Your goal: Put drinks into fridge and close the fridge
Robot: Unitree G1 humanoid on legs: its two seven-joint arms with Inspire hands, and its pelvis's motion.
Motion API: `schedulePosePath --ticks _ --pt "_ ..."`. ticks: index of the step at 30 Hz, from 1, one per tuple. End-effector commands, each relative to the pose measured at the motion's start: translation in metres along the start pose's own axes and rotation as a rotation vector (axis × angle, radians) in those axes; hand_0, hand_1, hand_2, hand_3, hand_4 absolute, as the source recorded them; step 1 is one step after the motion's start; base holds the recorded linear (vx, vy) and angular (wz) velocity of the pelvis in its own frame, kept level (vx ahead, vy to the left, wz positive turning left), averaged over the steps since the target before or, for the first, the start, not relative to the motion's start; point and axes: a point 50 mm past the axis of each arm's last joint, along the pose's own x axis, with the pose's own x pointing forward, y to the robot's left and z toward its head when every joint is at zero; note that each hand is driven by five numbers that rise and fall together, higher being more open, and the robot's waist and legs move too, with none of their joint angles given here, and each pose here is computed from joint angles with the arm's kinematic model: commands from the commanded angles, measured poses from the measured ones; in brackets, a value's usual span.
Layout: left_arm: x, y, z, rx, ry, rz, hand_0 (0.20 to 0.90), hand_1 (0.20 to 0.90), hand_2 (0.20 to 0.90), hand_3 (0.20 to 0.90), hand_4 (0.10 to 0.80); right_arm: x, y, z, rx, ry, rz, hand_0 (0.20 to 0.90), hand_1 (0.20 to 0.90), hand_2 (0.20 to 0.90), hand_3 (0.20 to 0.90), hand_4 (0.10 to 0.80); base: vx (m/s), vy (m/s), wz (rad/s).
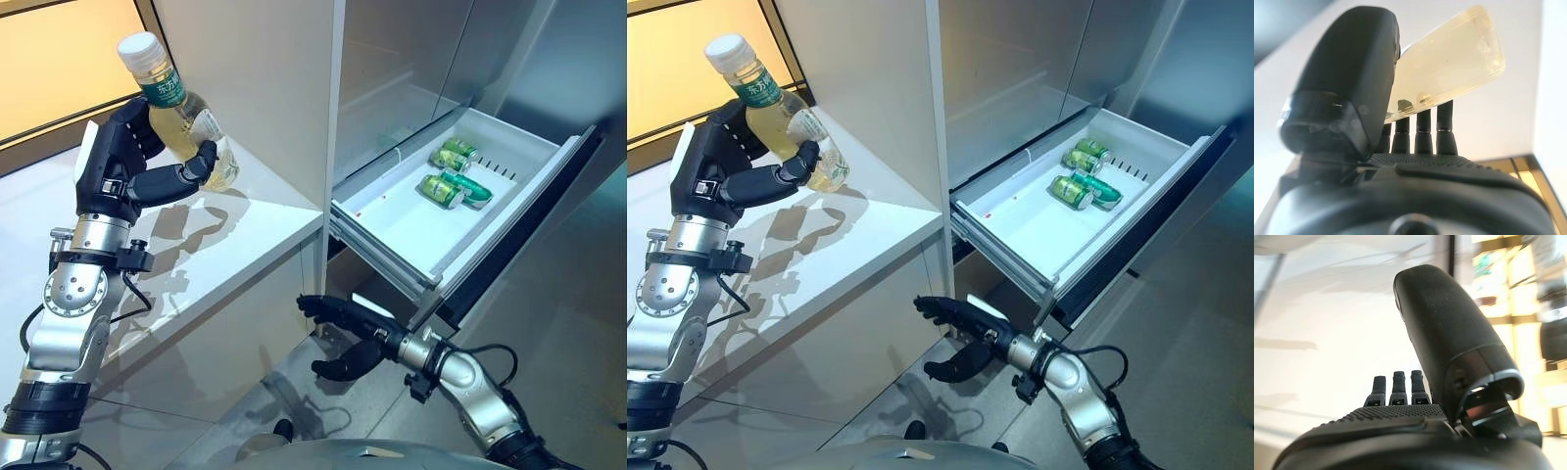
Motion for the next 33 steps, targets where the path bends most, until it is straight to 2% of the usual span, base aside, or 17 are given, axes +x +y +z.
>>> schedulePosePath --ticks 1,4,11,16,24,33 --pt "0.015 0.019 0.084 0.056 -0.472 0.021 0.300 0.300 0.300 0.200 0.100 0.001 -0.016 0.054 -0.086 -0.266 0.086 0.900 0.900 0.900 0.900 0.800 -0.045 0.010 0.00" --pt "0.006 0.023 0.087 0.068 -0.481 -0.018 0.300 0.300 0.300 0.200 0.100 -0.023 -0.027 0.071 -0.130 -0.230 0.200 0.900 0.900 0.900 0.900 0.800 -0.033 0.000 -0.01" --pt "-0.005 0.018 0.086 0.088 -0.505 -0.079 0.300 0.300 0.300 0.200 0.100 -0.036 -0.033 0.103 -0.219 -0.248 0.321 0.900 0.900 0.900 0.900 0.800 -0.006 0.000 0.00" --pt "-0.006 0.010 0.086 0.117 -0.517 -0.139 0.300 0.300 0.300 0.200 0.100 -0.032 -0.041 0.129 -0.199 -0.369 0.221 0.900 0.900 0.900 0.900 0.800 0.000 0.000 0.00" --pt "-0.015 0.021 0.088 0.161 -0.531 -0.152 0.300 0.300 0.300 0.200 0.100 -0.051 -0.067 0.135 -0.147 -0.466 -0.059 0.900 0.900 0.900 0.900 0.800 0.001 0.001 0.00" --pt "-0.012 0.014 0.088 0.138 -0.518 -0.259 0.300 0.300 0.300 0.200 0.100 -0.052 -0.076 0.133 -0.112 -0.446 -0.122 0.900 0.900 0.900 0.900 0.800 0.002 0.003 -0.02"
